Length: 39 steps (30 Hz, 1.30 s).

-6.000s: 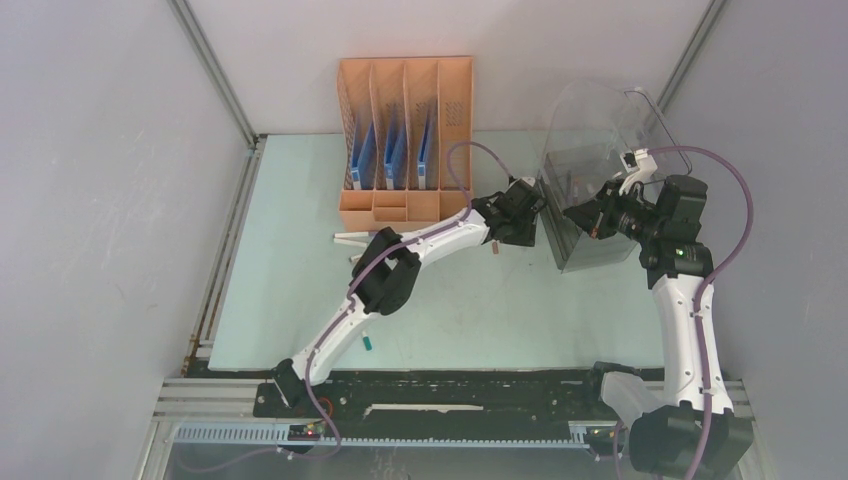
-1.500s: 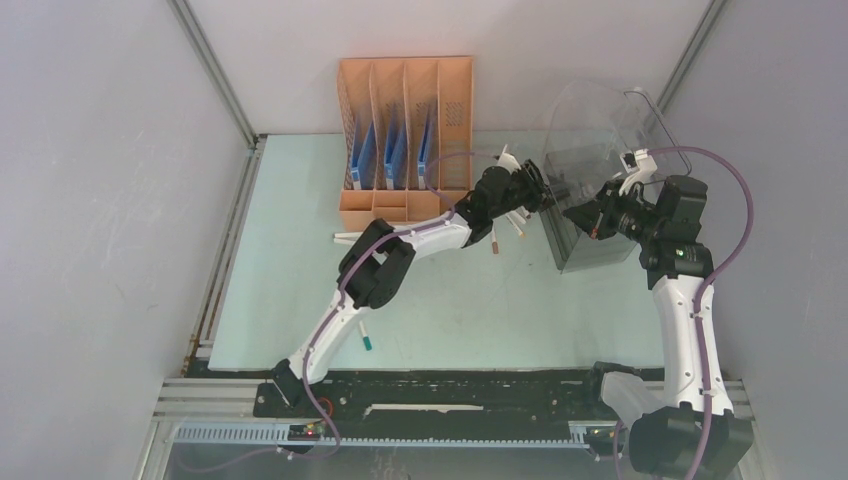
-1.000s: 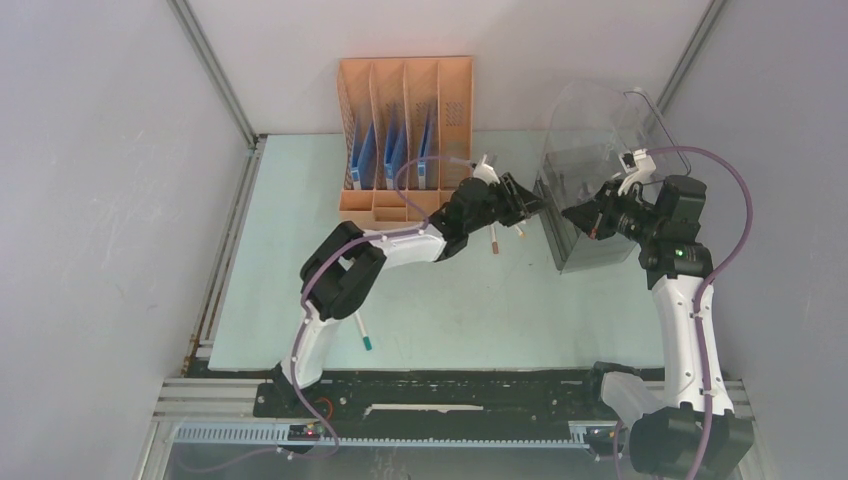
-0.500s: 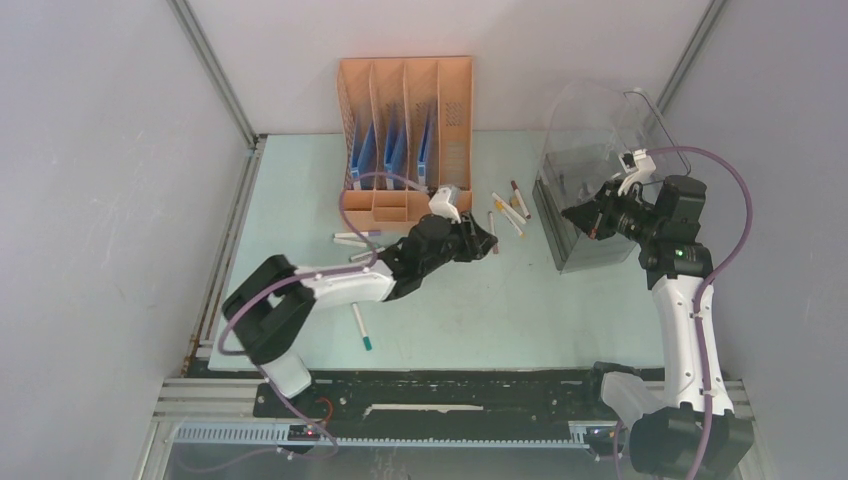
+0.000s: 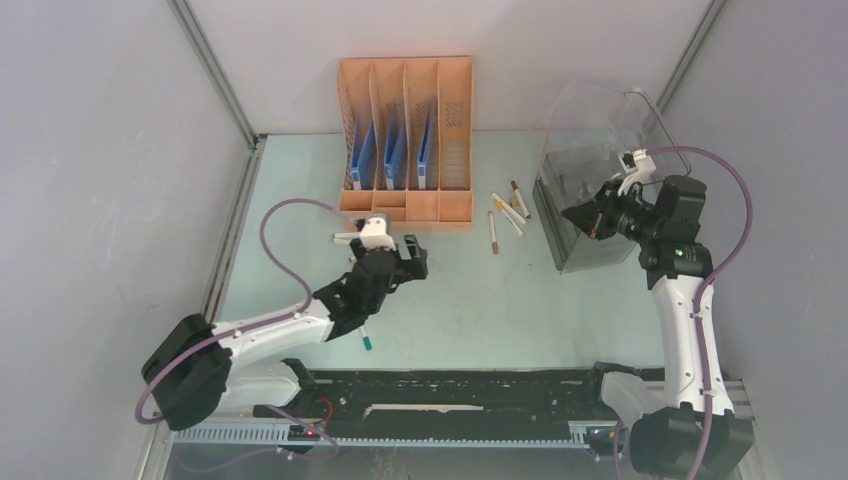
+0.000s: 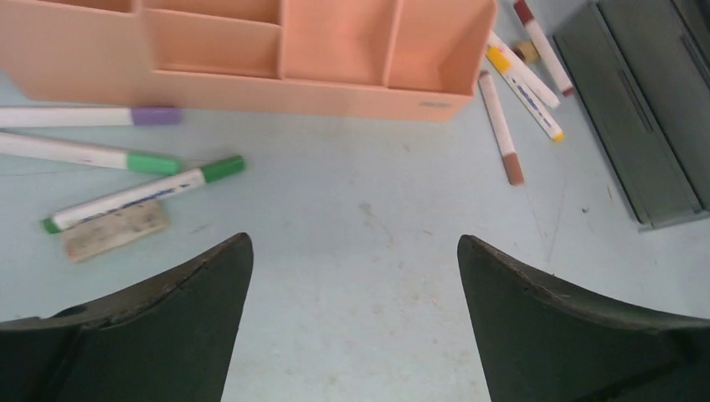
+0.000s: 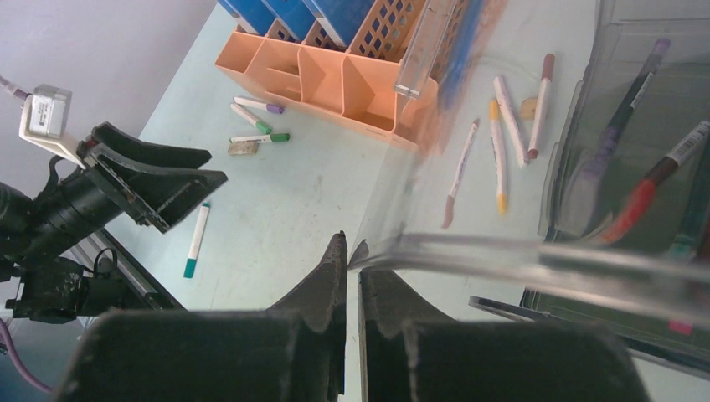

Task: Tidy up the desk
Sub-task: Close the storage box at the center of the board.

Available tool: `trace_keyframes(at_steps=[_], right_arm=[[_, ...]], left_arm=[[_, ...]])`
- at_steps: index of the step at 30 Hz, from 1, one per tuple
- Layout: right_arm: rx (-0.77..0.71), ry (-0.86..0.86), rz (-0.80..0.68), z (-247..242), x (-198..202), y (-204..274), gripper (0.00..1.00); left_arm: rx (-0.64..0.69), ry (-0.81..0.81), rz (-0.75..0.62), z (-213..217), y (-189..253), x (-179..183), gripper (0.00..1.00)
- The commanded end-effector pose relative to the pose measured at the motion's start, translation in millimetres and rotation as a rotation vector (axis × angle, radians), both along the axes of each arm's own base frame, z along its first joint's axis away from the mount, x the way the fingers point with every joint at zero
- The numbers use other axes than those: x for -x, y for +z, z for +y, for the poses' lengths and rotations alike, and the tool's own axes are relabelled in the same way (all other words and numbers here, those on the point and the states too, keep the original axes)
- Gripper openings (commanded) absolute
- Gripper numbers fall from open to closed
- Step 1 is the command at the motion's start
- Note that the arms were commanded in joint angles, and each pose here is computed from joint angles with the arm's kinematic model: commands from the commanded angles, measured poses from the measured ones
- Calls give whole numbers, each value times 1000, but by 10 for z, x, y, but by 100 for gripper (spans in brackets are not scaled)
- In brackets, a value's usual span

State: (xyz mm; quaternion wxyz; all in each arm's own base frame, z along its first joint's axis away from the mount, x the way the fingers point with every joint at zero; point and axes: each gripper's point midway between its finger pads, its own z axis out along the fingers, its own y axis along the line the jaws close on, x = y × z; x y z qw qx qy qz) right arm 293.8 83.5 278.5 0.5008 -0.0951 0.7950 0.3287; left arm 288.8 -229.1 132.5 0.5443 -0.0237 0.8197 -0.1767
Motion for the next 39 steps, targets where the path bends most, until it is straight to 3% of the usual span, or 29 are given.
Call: trace_keyframes(at_steps=[1,4,9,15,25,39], right_arm=[[7,111,-127,159,85,337,4],[9,112,-127,147,80,327,4],[11,141,-135,147,93,318,3],[30,176,-122,91,106,283,3],[27,195,-116,-14,124,260,3],[140,93,-105,-178,47,190,7]], left_arm=[[94,42,-52,301,107,-77,100],[174,-87,-119,189,279,-17,100],[138,-240,-198,5,525,37,100],[121,-375,-189,-283,595,25,100],[106,-399,-192,-414,715,-90,100],[207,-399,-189,-274,774,180,100]])
